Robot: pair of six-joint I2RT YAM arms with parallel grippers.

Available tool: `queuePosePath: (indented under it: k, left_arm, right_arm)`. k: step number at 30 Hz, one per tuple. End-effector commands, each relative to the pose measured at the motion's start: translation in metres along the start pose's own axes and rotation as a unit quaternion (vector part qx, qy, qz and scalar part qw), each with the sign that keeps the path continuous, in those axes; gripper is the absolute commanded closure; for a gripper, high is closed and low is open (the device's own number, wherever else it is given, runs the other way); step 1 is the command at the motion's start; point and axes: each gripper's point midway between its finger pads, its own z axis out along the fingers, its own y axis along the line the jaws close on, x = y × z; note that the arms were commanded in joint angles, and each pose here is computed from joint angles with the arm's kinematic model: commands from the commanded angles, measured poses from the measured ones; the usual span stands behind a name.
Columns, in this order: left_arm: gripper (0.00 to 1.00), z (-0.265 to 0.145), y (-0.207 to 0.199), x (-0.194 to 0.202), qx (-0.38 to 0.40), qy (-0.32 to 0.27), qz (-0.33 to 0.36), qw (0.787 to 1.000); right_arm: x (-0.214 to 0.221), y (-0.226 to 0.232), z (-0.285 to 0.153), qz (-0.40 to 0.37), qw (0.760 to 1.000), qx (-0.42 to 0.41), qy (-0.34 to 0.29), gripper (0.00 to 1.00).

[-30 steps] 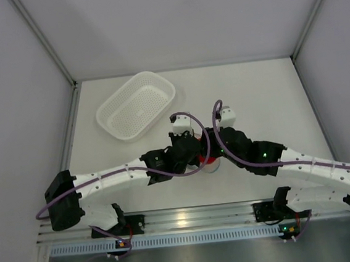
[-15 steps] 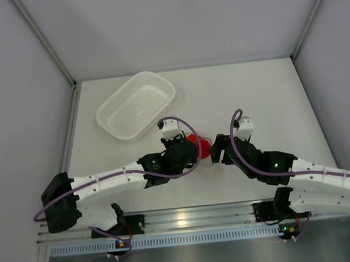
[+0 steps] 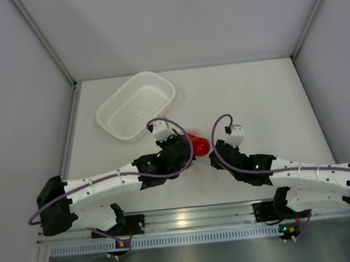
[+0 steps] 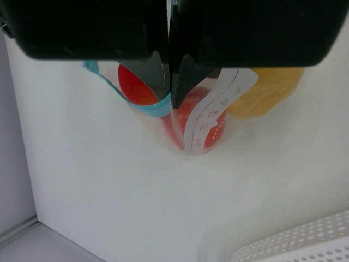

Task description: Open the zip-top bag and remove the fake food

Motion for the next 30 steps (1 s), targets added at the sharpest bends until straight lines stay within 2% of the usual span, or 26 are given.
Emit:
queuePosePath:
  k: [1,2,5,7,10,11,13,16,18,20,25,27,30]
  left_arm:
    - [1.00,-0.008,-0.005,-0.023,0.009,-0.036,-0.060,0.998]
    - [1.00,-0.008,-0.004,-0.024,0.009,-0.037,-0.062,0.997]
    - [1.00,-0.011,-0.002,-0.025,0.012,-0.036,-0.062,0.997]
    - [1.00,-0.013,0.000,-0.023,0.016,-0.030,-0.056,0.998]
    - [1.00,-0.017,0.000,-0.017,0.032,-0.007,-0.044,0.998]
    - [1.00,-0.019,0.000,-0.015,0.037,-0.001,-0.044,0.998]
    - [1.00,-0.022,0.006,-0.007,0.044,0.015,-0.039,0.998]
    - [1.00,-0.028,0.016,0.010,0.055,0.048,-0.045,0.996]
    - [1.00,-0.032,0.026,0.020,0.058,0.066,-0.050,0.995]
    - [1.00,-0.035,0.035,0.027,0.059,0.077,-0.057,0.994]
    - [0.99,-0.039,0.049,0.037,0.062,0.090,-0.040,0.993]
    - [0.93,-0.042,0.050,0.041,0.071,0.102,-0.033,0.992]
    - [0.82,-0.048,0.044,0.041,0.093,0.115,-0.015,0.989]
  right_arm:
    - [-0.006,0.020,0.003,0.051,0.998,-0.035,-0.018,0.73]
    - [-0.006,0.018,0.003,0.047,0.998,-0.033,-0.019,0.83]
    - [-0.019,0.016,-0.003,0.016,0.999,-0.019,-0.029,1.00]
    - [-0.030,0.015,-0.008,-0.022,0.999,-0.005,-0.036,1.00]
    - [-0.055,0.006,-0.021,-0.135,0.989,0.046,-0.030,1.00]
    - [-0.076,0.017,-0.031,-0.143,0.988,0.044,-0.040,1.00]
    - [-0.078,0.006,-0.034,-0.230,0.970,0.081,-0.010,1.00]
    - [-0.099,0.010,-0.045,-0.302,0.945,0.121,0.018,1.00]
    - [-0.093,0.002,-0.042,-0.352,0.922,0.154,0.055,1.00]
    - [-0.089,0.005,-0.038,-0.386,0.904,0.165,0.083,1.00]
    - [-0.075,0.021,-0.024,-0.427,0.881,0.167,0.115,1.00]
    - [-0.064,0.028,-0.017,-0.443,0.872,0.168,0.124,1.00]
    - [-0.059,0.042,-0.013,-0.439,0.877,0.157,0.117,1.00]
